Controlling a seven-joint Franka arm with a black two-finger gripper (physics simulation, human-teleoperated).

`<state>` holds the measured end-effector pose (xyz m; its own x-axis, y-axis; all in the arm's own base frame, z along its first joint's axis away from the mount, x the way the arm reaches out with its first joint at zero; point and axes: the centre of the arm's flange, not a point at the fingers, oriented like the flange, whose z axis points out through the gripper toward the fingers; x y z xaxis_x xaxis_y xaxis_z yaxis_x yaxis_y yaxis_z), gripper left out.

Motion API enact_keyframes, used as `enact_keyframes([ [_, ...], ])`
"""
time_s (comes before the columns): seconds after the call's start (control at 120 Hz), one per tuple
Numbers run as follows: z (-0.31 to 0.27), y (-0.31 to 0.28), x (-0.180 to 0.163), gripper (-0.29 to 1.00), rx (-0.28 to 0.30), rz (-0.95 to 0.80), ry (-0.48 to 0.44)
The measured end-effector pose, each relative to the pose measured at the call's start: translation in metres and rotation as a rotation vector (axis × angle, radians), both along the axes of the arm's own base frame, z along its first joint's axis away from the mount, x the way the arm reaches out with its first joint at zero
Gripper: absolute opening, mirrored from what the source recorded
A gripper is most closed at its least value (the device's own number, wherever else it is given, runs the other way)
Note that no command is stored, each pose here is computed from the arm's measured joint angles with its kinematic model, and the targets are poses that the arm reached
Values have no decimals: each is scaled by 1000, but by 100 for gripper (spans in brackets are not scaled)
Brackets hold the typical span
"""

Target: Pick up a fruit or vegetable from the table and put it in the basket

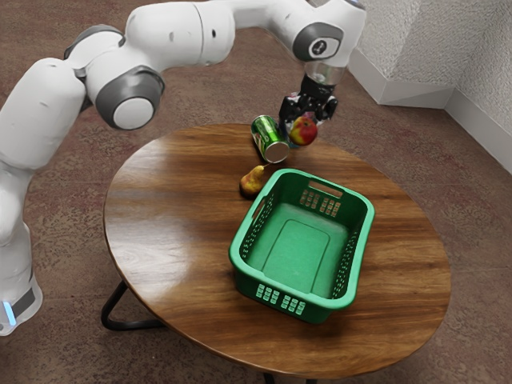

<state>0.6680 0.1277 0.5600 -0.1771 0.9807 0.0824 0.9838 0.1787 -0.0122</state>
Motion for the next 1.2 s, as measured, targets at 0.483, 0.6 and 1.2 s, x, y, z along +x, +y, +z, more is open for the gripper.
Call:
enact_keyframes([
  [0.483,59,-162,-35,41,-143,-300,35],
  [0.6,45,-189,-39,41,-165,-348,80],
  [1.2,-9,-220,-32,64,-233,-391,187],
])
